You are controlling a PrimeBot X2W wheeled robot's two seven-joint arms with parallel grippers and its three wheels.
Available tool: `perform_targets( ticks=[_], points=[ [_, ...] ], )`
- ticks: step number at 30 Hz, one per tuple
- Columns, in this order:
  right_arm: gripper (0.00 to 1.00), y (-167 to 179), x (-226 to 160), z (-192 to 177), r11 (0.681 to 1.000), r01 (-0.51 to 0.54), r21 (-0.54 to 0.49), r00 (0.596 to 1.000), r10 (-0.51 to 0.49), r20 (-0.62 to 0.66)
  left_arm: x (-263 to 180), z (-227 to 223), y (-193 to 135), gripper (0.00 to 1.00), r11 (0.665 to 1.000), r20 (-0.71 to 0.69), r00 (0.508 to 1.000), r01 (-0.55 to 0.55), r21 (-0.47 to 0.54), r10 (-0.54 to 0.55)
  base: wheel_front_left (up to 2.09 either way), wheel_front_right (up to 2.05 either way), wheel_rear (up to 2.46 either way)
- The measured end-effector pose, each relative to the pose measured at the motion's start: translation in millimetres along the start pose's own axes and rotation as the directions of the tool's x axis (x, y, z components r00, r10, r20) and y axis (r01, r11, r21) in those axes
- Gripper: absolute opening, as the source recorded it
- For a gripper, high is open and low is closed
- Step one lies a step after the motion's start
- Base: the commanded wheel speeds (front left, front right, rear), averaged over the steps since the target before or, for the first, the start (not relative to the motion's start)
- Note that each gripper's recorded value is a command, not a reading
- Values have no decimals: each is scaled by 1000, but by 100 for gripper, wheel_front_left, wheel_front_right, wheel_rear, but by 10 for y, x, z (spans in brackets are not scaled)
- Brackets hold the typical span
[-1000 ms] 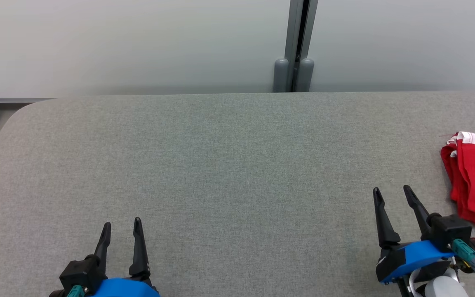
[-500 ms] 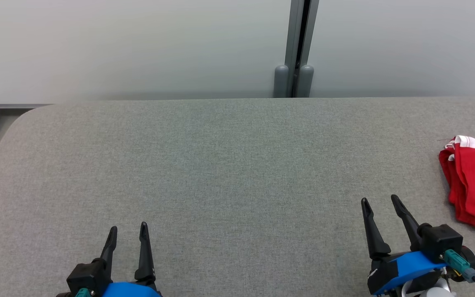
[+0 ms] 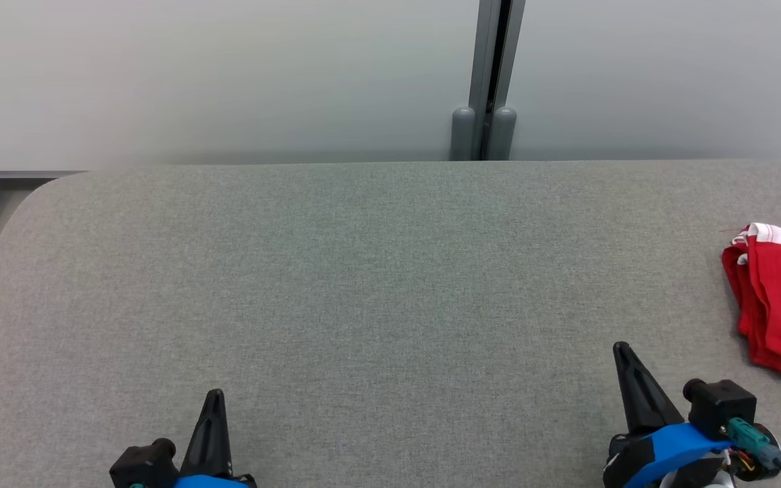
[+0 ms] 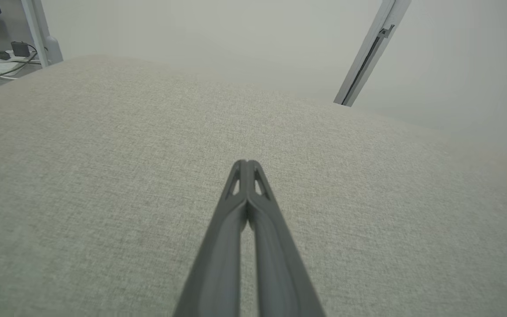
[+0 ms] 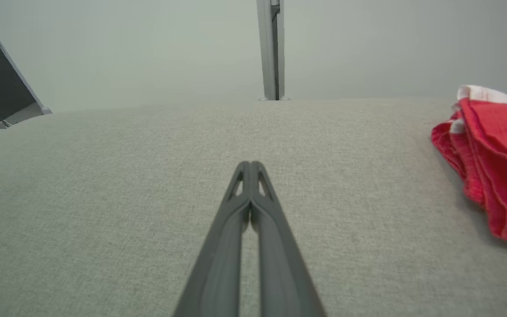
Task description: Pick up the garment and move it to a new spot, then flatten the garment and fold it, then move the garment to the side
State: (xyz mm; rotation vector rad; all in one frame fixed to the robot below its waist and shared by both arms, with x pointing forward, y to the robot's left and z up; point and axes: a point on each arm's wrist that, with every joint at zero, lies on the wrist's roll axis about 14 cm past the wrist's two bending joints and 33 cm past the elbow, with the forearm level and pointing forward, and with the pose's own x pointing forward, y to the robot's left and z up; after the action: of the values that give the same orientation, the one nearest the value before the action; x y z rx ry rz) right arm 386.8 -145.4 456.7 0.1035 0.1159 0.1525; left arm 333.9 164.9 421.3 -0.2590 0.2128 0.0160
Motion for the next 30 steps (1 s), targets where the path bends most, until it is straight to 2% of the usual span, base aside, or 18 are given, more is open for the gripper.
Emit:
perform_targets(
  ticks=[6, 13, 20, 30],
  points=[
    [0, -73, -8, 8, 992, 35, 121, 999, -35, -3, 7, -11, 57, 0, 994, -21, 999, -29, -107, 27, 0, 0, 0],
    [0, -125, -13, 41, 967, 60, 248, 998, -62, 0, 30, 17, 101, 0, 973, -30, 999, -49, -224, 43, 0, 0, 0],
    [0, -177, -21, 61, 928, 80, 364, 996, -85, -2, 72, 80, 133, 0, 942, -29, 998, -61, -330, 54, 0, 0, 0],
    [0, -240, -33, 97, 856, 95, 509, 994, -109, -1, 131, 178, 150, 0, 884, -19, 998, -57, -464, 55, 0, 0, 0]
  ],
)
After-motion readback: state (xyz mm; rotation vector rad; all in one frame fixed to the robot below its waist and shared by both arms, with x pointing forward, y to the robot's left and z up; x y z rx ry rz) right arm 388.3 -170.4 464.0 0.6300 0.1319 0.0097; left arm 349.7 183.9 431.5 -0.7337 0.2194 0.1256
